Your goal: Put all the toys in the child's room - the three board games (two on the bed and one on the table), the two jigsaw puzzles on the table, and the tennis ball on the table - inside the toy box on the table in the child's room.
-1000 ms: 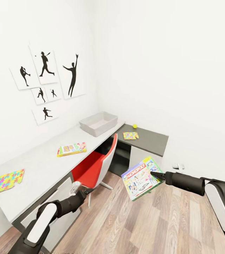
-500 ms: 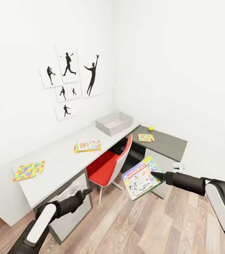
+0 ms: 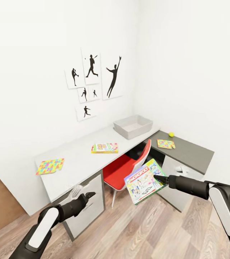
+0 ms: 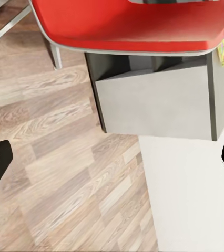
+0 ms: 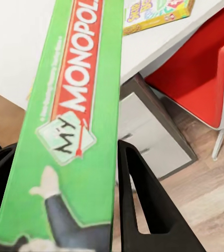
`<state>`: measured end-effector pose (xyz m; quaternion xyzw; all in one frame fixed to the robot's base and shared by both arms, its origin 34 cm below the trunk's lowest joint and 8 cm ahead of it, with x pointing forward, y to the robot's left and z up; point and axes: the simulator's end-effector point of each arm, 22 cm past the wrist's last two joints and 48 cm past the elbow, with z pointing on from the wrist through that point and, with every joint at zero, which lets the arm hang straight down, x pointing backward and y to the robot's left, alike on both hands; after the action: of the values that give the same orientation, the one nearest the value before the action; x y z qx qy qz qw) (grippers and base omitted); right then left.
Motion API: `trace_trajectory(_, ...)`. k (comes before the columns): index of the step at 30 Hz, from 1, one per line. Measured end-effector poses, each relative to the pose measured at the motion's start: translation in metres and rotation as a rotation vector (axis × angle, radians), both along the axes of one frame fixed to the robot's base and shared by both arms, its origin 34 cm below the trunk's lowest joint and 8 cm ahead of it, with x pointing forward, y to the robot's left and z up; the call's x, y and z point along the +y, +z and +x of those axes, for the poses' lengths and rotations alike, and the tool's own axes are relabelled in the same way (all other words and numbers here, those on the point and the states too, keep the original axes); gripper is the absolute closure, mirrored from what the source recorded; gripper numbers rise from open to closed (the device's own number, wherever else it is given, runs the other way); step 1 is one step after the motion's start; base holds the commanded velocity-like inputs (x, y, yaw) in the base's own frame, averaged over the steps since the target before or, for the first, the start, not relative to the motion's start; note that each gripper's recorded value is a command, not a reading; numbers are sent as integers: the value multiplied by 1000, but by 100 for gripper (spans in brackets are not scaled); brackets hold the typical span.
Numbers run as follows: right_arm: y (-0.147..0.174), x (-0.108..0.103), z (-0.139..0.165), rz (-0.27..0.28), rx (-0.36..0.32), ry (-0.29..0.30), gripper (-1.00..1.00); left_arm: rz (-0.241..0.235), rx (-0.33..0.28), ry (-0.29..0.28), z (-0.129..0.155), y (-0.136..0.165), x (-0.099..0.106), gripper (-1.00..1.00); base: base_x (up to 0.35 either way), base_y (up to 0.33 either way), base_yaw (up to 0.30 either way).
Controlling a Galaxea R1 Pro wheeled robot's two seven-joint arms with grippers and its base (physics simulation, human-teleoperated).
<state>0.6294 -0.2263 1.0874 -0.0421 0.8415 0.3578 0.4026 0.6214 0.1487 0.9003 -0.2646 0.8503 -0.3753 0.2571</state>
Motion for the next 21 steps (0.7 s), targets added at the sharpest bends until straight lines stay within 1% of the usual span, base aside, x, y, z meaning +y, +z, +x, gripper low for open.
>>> trace_trajectory(18, 4, -4, 0, -3, -7, -3, 100, -6, -15, 0, 2, 7, -4, -100, 0, 0, 293)
trace_trajectory(21, 7, -10, 2, 6, -13, -20, 100, -6, -16, 0, 3, 7, -4, -100, 0, 0, 263)
